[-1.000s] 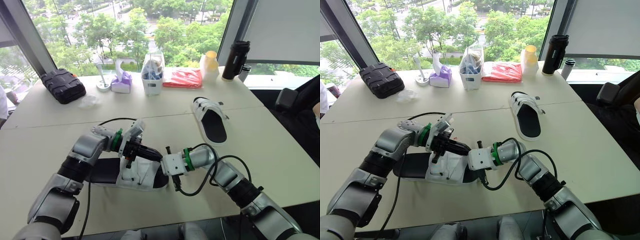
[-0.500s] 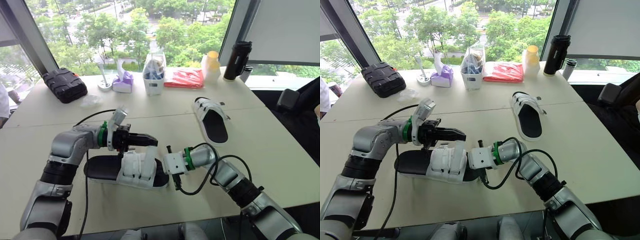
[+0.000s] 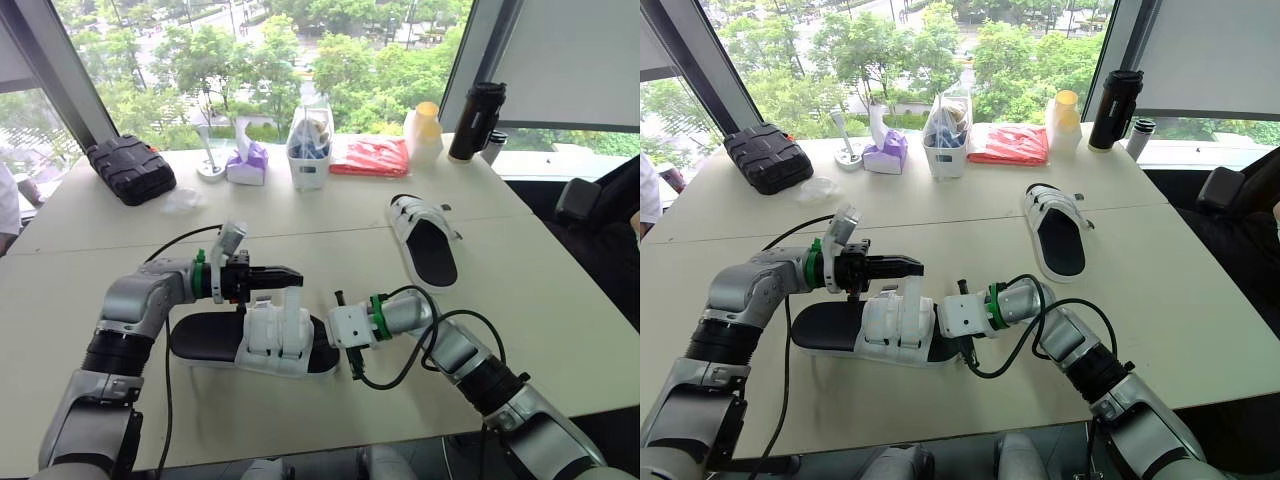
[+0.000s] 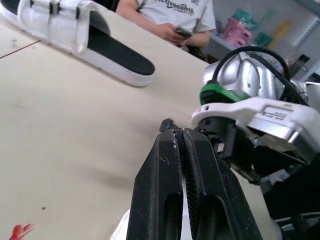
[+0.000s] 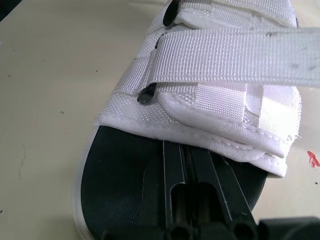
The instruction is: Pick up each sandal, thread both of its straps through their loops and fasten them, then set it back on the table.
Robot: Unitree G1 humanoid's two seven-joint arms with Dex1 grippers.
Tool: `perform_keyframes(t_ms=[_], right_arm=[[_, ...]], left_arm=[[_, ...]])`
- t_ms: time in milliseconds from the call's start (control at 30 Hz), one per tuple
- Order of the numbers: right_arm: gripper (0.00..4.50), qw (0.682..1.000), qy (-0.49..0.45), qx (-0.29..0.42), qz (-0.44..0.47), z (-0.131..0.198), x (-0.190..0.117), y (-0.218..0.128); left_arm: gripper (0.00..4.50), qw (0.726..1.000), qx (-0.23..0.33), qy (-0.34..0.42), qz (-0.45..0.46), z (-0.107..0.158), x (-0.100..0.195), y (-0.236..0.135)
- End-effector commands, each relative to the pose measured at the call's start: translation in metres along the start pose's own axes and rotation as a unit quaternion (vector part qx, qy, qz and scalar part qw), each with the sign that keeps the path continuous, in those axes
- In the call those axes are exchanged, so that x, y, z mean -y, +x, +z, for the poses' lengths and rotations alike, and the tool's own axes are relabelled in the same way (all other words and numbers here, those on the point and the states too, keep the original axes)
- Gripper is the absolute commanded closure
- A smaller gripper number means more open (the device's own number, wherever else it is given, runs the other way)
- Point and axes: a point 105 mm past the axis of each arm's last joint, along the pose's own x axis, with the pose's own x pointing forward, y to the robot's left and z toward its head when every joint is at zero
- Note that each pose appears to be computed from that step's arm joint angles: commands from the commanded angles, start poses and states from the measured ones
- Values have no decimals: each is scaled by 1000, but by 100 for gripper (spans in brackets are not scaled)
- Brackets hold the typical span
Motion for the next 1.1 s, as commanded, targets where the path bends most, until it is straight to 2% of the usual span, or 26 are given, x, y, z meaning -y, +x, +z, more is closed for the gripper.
perform_keyframes(t_ms=[33,367,600,867,1033,1100], right_arm=[[450,997,34,-52,38,-27,-22,0],[450,997,33,-53,39,-26,-23,-1],[450,997,34,-51,38,-25,-22,1],[450,997,35,-51,35,-25,-23,2],[450,998,35,-50,35,-25,-22,3],[450,998,34,-50,34,-25,-21,3]], left_arm=[[447,999,15,36,27,11,-7,-5],[447,999,-4,24,24,-12,-12,8],[447,994,-76,72,41,-33,-20,14],[447,983,-128,125,49,-36,-22,1],[447,984,-102,127,73,-19,-24,-9],[447,983,-108,127,77,-20,-24,-13]])
